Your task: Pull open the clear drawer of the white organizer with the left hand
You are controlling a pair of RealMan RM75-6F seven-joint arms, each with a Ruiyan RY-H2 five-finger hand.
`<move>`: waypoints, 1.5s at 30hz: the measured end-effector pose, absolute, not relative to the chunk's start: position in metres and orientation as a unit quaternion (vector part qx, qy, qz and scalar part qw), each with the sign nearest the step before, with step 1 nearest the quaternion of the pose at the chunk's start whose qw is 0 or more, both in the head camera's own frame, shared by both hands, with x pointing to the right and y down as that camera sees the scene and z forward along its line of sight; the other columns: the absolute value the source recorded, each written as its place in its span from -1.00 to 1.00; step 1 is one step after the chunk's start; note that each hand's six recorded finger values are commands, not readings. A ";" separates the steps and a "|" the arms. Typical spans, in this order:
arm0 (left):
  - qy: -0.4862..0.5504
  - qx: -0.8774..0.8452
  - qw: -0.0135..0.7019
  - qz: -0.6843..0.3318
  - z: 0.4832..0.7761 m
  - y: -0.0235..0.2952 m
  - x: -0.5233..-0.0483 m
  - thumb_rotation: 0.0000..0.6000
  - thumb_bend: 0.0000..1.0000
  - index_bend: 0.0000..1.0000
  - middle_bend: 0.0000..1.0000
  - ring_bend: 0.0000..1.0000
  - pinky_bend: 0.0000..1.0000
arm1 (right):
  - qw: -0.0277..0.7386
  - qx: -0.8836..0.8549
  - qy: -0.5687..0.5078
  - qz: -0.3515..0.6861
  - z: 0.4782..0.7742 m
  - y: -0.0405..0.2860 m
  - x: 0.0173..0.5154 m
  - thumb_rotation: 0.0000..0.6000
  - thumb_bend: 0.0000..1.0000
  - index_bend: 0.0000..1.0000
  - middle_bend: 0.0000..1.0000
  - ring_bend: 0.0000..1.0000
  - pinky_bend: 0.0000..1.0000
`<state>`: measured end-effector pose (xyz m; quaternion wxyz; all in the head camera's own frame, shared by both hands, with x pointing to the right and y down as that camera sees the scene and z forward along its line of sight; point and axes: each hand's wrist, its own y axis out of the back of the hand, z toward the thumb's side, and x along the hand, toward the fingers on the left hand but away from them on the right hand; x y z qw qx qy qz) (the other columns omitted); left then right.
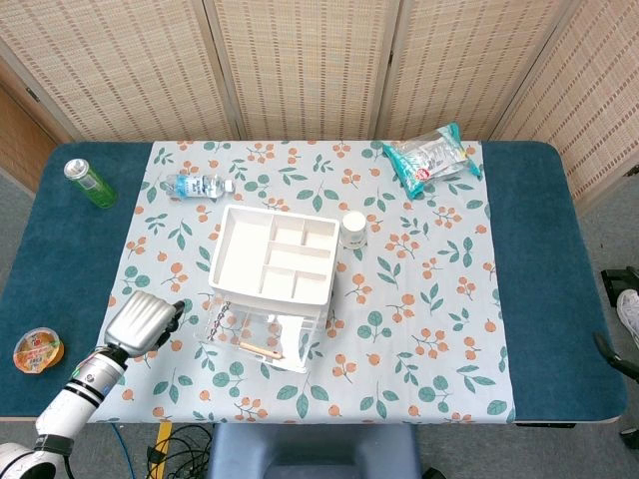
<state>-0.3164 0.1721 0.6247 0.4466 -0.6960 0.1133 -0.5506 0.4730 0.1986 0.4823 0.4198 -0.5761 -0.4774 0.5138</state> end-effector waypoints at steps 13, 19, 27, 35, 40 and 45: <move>0.091 -0.730 0.426 -0.527 0.658 0.187 -0.287 1.00 -0.37 -0.28 1.00 1.00 1.00 | 0.421 -0.576 -0.482 0.509 0.483 0.198 0.474 1.00 -0.44 -0.91 -0.61 -0.71 -0.85; 0.110 -0.725 0.422 -0.532 0.653 0.186 -0.291 1.00 -0.37 -0.51 0.99 1.00 1.00 | 0.420 -0.578 -0.479 0.509 0.484 0.197 0.474 1.00 -0.44 -0.91 -0.61 -0.71 -0.83; 0.186 -0.692 0.422 -0.556 0.631 0.175 -0.320 1.00 -0.37 -0.44 0.75 0.79 1.00 | 0.408 -0.595 -0.455 0.522 0.496 0.195 0.472 1.00 -0.44 -0.91 -0.61 -0.71 -0.79; 0.287 -0.615 0.420 -0.602 0.596 0.171 -0.382 1.00 -0.37 -0.35 0.46 0.30 0.68 | 0.400 -0.618 -0.422 0.529 0.511 0.195 0.462 1.00 -0.43 -0.91 -0.61 -0.71 -0.79; 0.324 -0.573 0.422 -0.624 0.579 0.182 -0.415 1.00 -0.37 -0.36 0.28 0.05 0.42 | 0.393 -0.635 -0.409 0.525 0.523 0.196 0.454 1.00 -0.43 -0.91 -0.61 -0.71 -0.79; 0.343 -0.553 0.433 -0.624 0.566 0.201 -0.428 1.00 -0.37 -0.36 0.26 0.02 0.38 | 0.385 -0.649 -0.400 0.520 0.533 0.197 0.446 1.00 -0.43 -0.91 -0.61 -0.71 -0.79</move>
